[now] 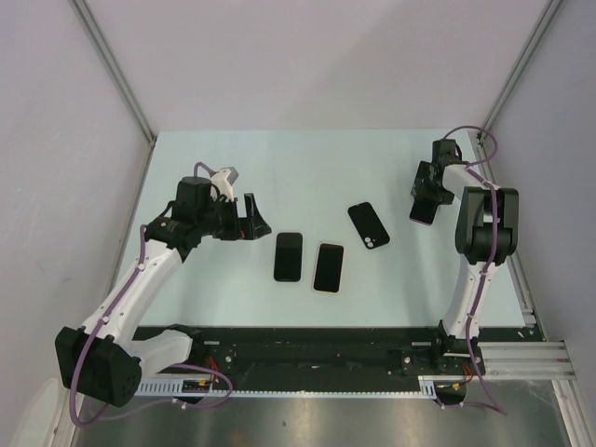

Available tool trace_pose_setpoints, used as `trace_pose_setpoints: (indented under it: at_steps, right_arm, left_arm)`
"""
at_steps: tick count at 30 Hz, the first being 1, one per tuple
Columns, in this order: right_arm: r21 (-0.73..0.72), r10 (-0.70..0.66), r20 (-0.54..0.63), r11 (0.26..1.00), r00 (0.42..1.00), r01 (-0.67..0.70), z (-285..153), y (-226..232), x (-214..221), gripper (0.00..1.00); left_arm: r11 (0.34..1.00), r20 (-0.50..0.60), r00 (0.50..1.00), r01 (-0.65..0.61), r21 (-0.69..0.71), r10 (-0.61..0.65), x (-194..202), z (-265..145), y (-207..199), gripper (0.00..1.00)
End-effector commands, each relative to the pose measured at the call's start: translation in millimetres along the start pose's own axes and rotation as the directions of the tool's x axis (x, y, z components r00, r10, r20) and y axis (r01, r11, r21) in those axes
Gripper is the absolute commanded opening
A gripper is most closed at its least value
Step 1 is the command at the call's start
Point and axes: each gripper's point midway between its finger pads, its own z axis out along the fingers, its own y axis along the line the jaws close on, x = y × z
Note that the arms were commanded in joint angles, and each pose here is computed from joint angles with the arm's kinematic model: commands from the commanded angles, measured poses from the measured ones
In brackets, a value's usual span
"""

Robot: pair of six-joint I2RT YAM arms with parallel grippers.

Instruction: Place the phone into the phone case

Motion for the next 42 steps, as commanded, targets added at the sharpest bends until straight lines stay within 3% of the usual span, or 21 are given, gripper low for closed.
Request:
trace_pose_setpoints:
  at_steps: [1,11,12,15,16,18,24,26,30,33,42]
  right_arm:
    - [-0.119,-0.078,-0.051,0.99,0.996,0.072,-9,13,21,0.59]
    - [-0.153,-0.055,-0.053,0.987,0.997,0.047,-47,17,30,0.54]
    - [-0.161,-0.051,-0.042,0.986,0.998,0.043,-53,18,29,0.54]
    - [-0.181,-0.045,-0.059,0.983,0.997,0.033,-58,20,41,0.54]
    - [-0.193,-0.042,-0.046,0.981,0.998,0.033,-63,23,40,0.54]
    - [-0.21,-0.036,-0.066,0.978,0.997,0.021,-64,26,52,0.54]
    - [-0.273,-0.031,-0.051,0.962,0.998,0.016,-82,38,62,0.53]
    - [-0.283,-0.022,-0.043,0.959,0.999,0.009,-88,38,63,0.51]
    - [-0.314,-0.002,-0.027,0.949,1.0,-0.007,-96,41,59,0.51]
    - [-0.322,0.018,-0.021,0.947,1.0,-0.024,-101,38,57,0.52]
    - [-0.325,0.047,-0.004,0.945,0.999,-0.046,-100,33,56,0.5]
  left_arm:
    - [0.999,0.031,0.999,-0.02,0.03,0.02,-6,-1,-3,0.98]
    - [0.997,0.019,0.997,-0.07,0.016,0.07,-13,12,-9,0.86]
    - [0.994,0.019,0.996,-0.09,-0.055,0.091,-23,13,-5,0.86]
    - [0.971,0.007,0.978,-0.208,-0.123,0.21,-44,14,-30,0.87]
    - [0.968,-0.034,0.974,-0.227,-0.104,0.225,-42,28,-37,0.87]
    - [0.971,-0.001,0.974,-0.226,-0.078,0.227,-66,33,-55,0.87]
    - [0.961,0.04,0.962,-0.273,0.038,0.271,-102,98,-90,0.83]
    - [0.945,-0.024,0.945,-0.324,0.047,0.325,-90,139,-88,0.82]
    - [0.877,-0.068,0.875,-0.475,0.064,0.479,-92,193,-112,0.75]
    - [0.851,-0.088,0.847,-0.517,0.095,0.525,-86,226,-126,0.72]
    - [0.842,-0.061,0.844,-0.522,0.132,0.533,-78,286,-137,0.66]
